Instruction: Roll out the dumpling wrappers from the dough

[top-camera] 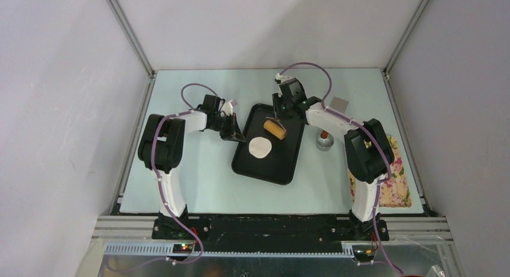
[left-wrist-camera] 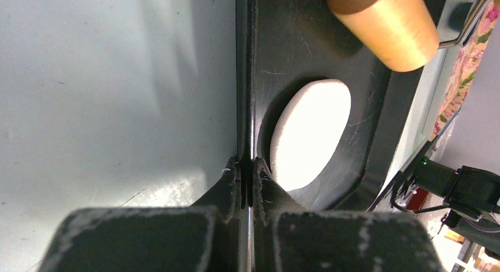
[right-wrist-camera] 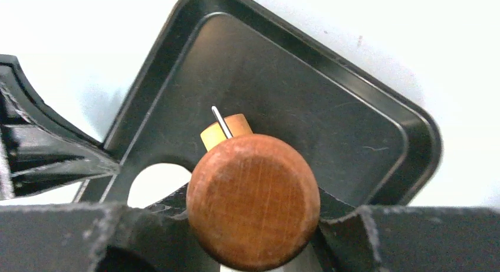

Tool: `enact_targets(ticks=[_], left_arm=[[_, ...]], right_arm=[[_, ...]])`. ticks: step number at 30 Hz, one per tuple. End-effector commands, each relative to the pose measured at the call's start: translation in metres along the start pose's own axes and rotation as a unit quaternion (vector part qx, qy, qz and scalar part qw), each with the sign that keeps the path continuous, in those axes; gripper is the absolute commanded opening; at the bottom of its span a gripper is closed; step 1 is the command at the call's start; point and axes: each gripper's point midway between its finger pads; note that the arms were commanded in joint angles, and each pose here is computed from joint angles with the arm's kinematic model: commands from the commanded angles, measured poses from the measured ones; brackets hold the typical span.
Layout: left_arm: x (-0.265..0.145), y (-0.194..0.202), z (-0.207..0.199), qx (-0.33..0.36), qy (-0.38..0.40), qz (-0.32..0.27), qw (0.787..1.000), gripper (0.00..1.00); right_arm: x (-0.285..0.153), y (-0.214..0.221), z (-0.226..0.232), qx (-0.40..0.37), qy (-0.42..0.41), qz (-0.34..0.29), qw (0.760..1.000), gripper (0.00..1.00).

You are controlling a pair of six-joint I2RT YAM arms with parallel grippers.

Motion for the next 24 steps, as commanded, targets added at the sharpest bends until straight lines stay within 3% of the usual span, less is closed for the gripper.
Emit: enact_targets(ticks=[1, 5, 12, 18, 24], left_arm=[[0.002, 0.023, 0.030, -0.035, -0.051, 0.036, 0.997, 0.00], [0.002, 0.022, 0.030, -0.034, -0.051, 0.035, 0.997, 0.00], [0.003, 0.022, 0.030, -0.035, -0.052, 0.035, 0.997, 0.00], [0.002, 0.022, 0.030, -0.034, -0.052, 0.035, 0.997, 0.00], [0.001, 0.022, 0.029, -0.033, -0.050, 0.035, 0.998, 0.00]], right_arm=[[-0.027, -0.003, -0.015, -0.074, 0.031, -0.006, 0.997, 0.00], [-0.068, -0.042, 0.031, -0.108, -0.068, -0.064, 0.990, 0.00], [-0.077, -0.024, 0.091, -0.067, -0.197, -0.016, 0.978, 0.00], [-0.050, 0.014, 0.110, -0.060, -0.218, 0.027, 0.974, 0.00], [-0.023, 0.050, 0.093, -0.057, -0.185, 0.062, 0.979, 0.00]])
Point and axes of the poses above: each gripper's point midway between its finger pads, its own x axis out along the fingers, its own z axis along the line the jaws close on, y = z × x, and after that the axes turned 4 degrees about -x, right-handed
